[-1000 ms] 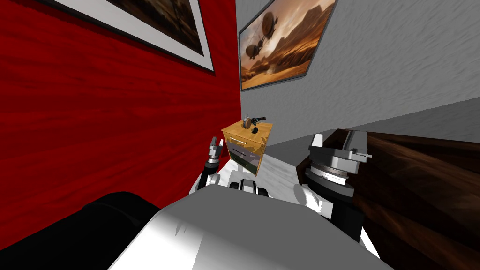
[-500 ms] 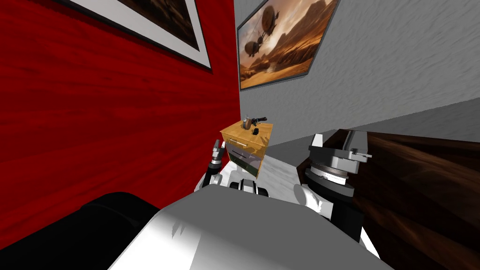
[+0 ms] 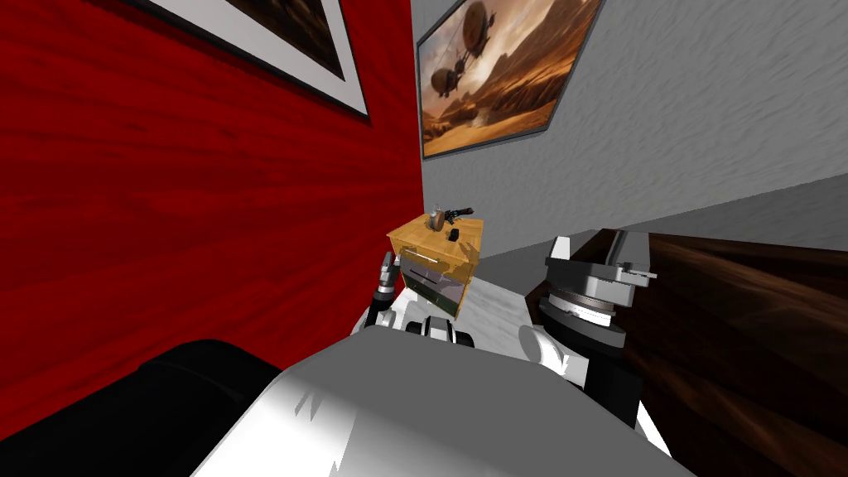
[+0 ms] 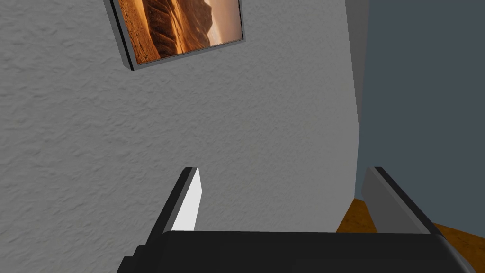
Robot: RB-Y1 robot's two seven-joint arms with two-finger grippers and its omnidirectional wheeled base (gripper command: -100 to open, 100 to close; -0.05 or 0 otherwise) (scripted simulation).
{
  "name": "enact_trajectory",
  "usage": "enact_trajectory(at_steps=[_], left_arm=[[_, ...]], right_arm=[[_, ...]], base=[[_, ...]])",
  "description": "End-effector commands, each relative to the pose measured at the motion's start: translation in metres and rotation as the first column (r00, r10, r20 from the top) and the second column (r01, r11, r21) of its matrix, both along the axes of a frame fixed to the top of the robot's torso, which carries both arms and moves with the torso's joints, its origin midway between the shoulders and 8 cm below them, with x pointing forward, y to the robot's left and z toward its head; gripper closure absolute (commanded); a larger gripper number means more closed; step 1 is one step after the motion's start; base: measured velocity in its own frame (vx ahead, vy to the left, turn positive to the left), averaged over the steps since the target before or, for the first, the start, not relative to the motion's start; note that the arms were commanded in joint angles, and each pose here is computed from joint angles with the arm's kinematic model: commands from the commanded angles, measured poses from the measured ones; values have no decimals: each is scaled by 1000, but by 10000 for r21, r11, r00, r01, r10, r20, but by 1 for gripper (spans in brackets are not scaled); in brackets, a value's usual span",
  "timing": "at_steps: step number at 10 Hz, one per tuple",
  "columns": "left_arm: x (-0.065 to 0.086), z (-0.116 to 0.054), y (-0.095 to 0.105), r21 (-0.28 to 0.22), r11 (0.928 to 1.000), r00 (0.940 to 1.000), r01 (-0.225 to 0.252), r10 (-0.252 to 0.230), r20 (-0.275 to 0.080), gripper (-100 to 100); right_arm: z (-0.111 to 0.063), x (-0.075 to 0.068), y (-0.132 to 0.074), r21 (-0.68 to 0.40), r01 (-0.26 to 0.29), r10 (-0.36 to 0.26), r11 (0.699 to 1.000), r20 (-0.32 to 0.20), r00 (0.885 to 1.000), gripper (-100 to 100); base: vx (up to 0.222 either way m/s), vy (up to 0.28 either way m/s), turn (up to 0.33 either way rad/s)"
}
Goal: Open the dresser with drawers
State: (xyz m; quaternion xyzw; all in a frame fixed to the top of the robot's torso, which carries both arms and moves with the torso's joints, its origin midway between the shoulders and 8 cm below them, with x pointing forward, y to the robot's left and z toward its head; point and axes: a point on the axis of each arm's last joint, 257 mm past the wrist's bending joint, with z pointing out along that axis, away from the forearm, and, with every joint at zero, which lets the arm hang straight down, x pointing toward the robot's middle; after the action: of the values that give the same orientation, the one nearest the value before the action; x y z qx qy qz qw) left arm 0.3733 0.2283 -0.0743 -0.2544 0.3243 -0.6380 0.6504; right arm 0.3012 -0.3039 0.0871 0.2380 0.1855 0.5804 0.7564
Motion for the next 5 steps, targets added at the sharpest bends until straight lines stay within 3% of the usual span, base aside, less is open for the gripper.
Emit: enact_trajectory(at_steps=[1,5], left_arm=[[2,-14,-2,27,10000,9999,-9,9,-111,-100],[5,-37,-6,90,10000,9996,-10,12,-265,-100]], right_arm=[[0,0,0,0,0,0,10000,0,10000,0],[0,0,0,1,-1,1,10000,1,10000,0]], base=[[51,42,-35],[54,46,-43]])
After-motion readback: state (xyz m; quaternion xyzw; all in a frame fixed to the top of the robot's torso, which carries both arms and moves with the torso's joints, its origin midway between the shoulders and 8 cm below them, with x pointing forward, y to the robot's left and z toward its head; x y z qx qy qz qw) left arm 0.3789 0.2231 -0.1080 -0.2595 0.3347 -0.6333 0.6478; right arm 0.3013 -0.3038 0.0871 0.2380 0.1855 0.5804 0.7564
